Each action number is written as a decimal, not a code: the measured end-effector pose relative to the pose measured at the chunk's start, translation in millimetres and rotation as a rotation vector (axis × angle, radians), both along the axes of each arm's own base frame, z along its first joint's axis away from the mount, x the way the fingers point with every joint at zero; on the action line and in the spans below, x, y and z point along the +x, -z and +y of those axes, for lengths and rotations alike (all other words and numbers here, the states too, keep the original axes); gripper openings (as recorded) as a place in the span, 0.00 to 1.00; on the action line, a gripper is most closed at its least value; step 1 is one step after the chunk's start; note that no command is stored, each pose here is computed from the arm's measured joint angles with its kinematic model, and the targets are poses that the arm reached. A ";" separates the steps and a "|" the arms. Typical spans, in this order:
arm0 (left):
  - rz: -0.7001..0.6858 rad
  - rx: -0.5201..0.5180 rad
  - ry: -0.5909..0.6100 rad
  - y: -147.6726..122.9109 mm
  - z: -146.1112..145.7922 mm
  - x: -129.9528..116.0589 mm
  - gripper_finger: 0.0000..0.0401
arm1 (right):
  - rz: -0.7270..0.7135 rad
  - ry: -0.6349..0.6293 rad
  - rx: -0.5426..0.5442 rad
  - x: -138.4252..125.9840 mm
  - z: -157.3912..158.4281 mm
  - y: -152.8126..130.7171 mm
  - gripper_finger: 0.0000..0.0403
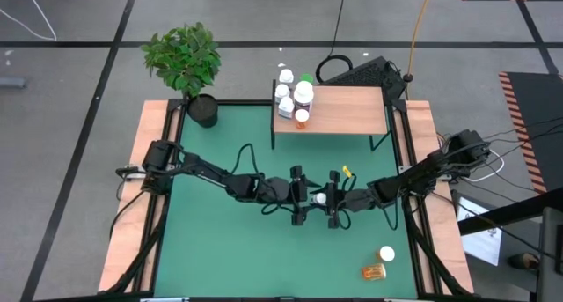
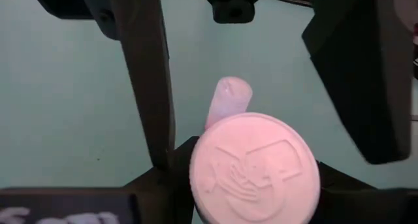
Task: Pick and place medicine bottles onto shelf by color
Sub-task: Put the white and black pill bottle on the shelf
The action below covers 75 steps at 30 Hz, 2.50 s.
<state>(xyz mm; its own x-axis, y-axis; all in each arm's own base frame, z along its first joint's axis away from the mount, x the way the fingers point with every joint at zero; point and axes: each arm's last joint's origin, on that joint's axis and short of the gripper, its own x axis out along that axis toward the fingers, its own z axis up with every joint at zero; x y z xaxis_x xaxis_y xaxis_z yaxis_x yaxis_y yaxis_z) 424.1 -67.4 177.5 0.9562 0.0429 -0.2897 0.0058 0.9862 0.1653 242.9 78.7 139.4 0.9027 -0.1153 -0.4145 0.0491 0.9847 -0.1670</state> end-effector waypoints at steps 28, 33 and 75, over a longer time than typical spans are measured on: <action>0.021 -0.021 0.034 1.9 0.9 -0.4 0.39 | 0.013 -0.007 -0.006 10.5 -1.5 -8.7 0.44; 0.014 -0.014 0.012 1.4 1.5 -0.2 0.42 | 0.005 0.004 -0.012 10.9 -1.7 -9.5 0.53; -0.033 -0.031 -0.022 -7.4 6.4 0.3 0.41 | -0.150 0.007 0.160 -48.9 -21.4 -31.3 0.67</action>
<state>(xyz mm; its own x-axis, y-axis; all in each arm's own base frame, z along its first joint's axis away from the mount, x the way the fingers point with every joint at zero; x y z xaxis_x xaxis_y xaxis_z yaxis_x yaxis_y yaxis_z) 424.4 -61.0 184.9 0.9642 0.0556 -0.2593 -0.0211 0.9907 0.1341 194.0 57.3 170.7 0.9549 -0.0656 -0.2895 0.0687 0.9976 0.0007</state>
